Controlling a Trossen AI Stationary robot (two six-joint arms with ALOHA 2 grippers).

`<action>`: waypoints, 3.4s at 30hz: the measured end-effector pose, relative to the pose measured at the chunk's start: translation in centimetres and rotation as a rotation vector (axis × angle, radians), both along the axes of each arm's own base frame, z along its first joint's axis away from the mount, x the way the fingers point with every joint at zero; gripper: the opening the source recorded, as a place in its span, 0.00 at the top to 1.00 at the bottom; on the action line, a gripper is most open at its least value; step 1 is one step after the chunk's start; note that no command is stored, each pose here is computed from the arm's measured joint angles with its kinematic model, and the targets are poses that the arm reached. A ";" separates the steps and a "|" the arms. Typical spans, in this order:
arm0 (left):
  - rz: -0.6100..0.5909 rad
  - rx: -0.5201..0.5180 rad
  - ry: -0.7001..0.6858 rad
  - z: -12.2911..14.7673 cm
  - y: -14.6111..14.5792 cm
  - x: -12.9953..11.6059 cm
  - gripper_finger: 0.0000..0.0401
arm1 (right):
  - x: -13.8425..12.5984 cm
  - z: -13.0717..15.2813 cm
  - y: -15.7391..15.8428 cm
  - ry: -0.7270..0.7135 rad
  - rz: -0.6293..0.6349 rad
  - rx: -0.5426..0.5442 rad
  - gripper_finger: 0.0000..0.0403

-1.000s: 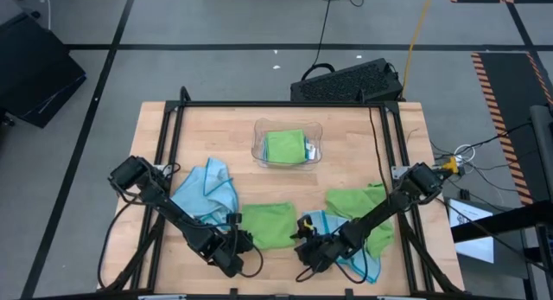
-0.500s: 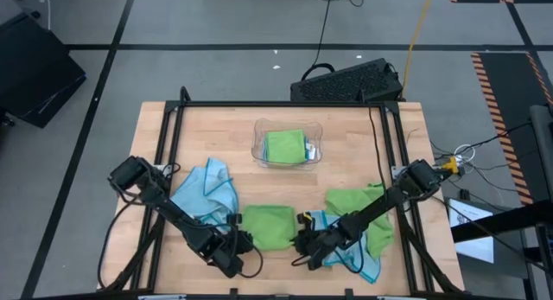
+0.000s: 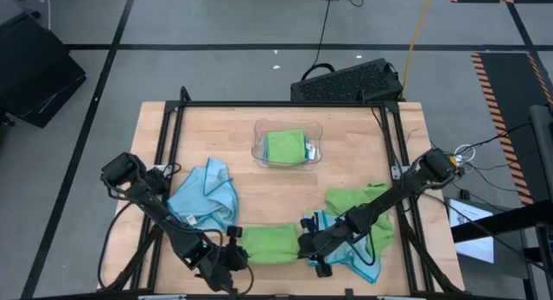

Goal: Fold microfiber towels
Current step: Fold the left green microfiber cloth

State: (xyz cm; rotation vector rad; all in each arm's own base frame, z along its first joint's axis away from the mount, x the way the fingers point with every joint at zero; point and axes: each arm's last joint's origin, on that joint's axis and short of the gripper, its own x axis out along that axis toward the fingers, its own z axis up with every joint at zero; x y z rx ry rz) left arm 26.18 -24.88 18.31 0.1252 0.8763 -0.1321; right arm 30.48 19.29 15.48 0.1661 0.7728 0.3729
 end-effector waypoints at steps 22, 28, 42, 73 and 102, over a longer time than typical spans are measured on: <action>0.008 0.044 -0.010 0.9 0.1 -1.0 0.98 | 1.2 1.4 -3.2 0.064 -0.064 0.117 0.97; 0.163 0.054 0.118 -1.1 3.2 -0.6 0.96 | 1.9 0.8 -5.6 0.089 -0.178 0.049 0.97; -0.102 -0.063 -0.123 0.8 -1.1 -1.2 0.98 | 0.8 1.9 -1.9 0.077 0.087 0.238 0.97; 0.007 -0.205 -0.047 -2.8 0.7 -2.7 0.97 | 2.4 0.5 -2.8 0.065 0.018 0.298 0.97; 0.090 -0.291 -0.042 -4.7 0.6 -4.9 0.98 | 3.2 -1.3 -3.5 0.282 -0.158 0.522 0.97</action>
